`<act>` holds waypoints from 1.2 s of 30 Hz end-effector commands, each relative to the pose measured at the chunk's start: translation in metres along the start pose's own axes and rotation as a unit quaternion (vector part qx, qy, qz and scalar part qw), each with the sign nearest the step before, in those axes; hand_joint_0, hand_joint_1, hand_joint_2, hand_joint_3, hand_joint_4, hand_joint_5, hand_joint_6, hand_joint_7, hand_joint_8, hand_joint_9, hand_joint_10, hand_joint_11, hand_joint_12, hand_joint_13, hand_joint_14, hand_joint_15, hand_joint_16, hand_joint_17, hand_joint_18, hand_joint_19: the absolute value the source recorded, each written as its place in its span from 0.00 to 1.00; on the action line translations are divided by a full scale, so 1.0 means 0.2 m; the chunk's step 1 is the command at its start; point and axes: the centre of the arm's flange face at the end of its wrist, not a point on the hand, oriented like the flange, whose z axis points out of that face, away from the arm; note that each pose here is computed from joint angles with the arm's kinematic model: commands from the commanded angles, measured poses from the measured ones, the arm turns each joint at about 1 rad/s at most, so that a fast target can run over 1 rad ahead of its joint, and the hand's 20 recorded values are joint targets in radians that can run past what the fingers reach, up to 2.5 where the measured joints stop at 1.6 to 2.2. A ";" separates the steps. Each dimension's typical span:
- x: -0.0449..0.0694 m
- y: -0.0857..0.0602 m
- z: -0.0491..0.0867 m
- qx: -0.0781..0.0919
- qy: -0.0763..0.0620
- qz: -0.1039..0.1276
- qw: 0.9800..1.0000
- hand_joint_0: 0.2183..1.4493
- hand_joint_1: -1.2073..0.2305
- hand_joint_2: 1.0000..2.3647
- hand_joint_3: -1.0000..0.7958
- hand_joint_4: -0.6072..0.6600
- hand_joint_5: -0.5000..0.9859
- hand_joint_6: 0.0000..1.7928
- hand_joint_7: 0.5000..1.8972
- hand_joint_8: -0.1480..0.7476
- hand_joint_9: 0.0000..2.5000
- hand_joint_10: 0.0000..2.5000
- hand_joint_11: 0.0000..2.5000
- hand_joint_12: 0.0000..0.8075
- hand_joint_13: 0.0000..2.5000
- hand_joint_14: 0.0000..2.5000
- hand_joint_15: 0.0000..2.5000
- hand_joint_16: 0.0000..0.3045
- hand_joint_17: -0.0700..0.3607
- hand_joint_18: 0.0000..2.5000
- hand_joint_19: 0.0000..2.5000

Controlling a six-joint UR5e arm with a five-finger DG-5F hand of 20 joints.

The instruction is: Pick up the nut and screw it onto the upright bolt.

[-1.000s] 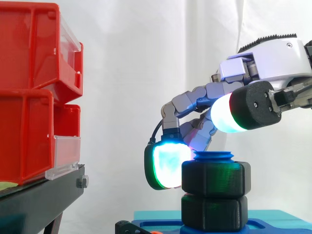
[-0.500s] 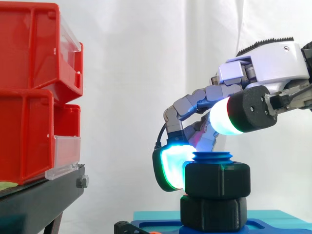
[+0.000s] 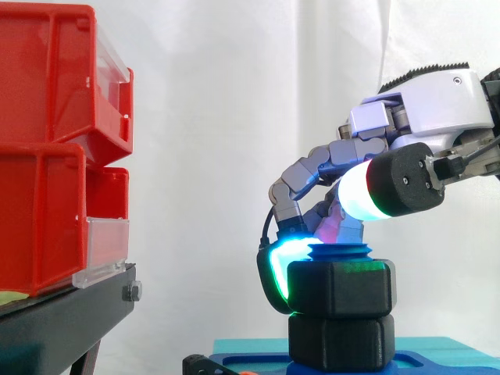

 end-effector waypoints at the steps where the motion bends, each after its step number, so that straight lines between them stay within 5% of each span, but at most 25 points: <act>1: 0.00 -0.01 0.00 0.000 0.001 0.000 1.000 0.27 0.64 0.00 0.28 0.56 0.36 0.39 0.41 0.46 0.52 0.00 0.00 0.21 0.38 0.00 0.00 0.03 0.22 0.26 0.02; 10: -0.08 -0.06 -0.03 0.000 0.007 -0.004 1.000 0.26 0.66 0.00 0.28 0.58 0.37 0.37 0.46 0.44 0.56 0.00 0.00 0.20 0.39 0.00 0.00 0.03 0.22 0.29 0.04; 14: -0.14 -0.06 -0.03 -0.003 0.005 -0.009 1.000 0.26 0.68 0.00 0.28 0.61 0.37 0.28 0.65 0.46 0.52 0.00 0.00 0.23 0.37 0.00 0.00 0.04 0.23 0.26 0.04; 18: -0.22 -0.05 -0.03 -0.007 0.000 -0.015 1.000 0.25 0.69 0.00 0.28 0.58 0.35 0.28 0.56 0.46 0.50 0.00 0.00 0.24 0.35 0.00 0.00 0.05 0.24 0.24 0.03; 24: -0.23 -0.04 -0.02 -0.012 -0.006 -0.017 1.000 0.25 0.70 0.00 0.28 0.64 0.32 0.28 0.44 0.46 0.46 0.00 0.00 0.26 0.33 0.00 0.00 0.06 0.26 0.23 0.03; 30: -0.24 -0.01 0.01 -0.020 -0.027 -0.019 0.999 0.24 0.71 0.00 0.28 0.66 0.28 0.28 0.20 0.44 0.41 0.00 0.00 0.28 0.29 0.00 0.00 0.08 0.29 0.18 0.02; 36: -0.24 0.05 0.04 -0.030 -0.048 -0.022 0.998 0.24 0.73 0.00 0.28 0.65 0.27 0.28 0.12 0.42 0.36 0.00 0.00 0.30 0.23 0.00 0.00 0.08 0.29 0.12 0.00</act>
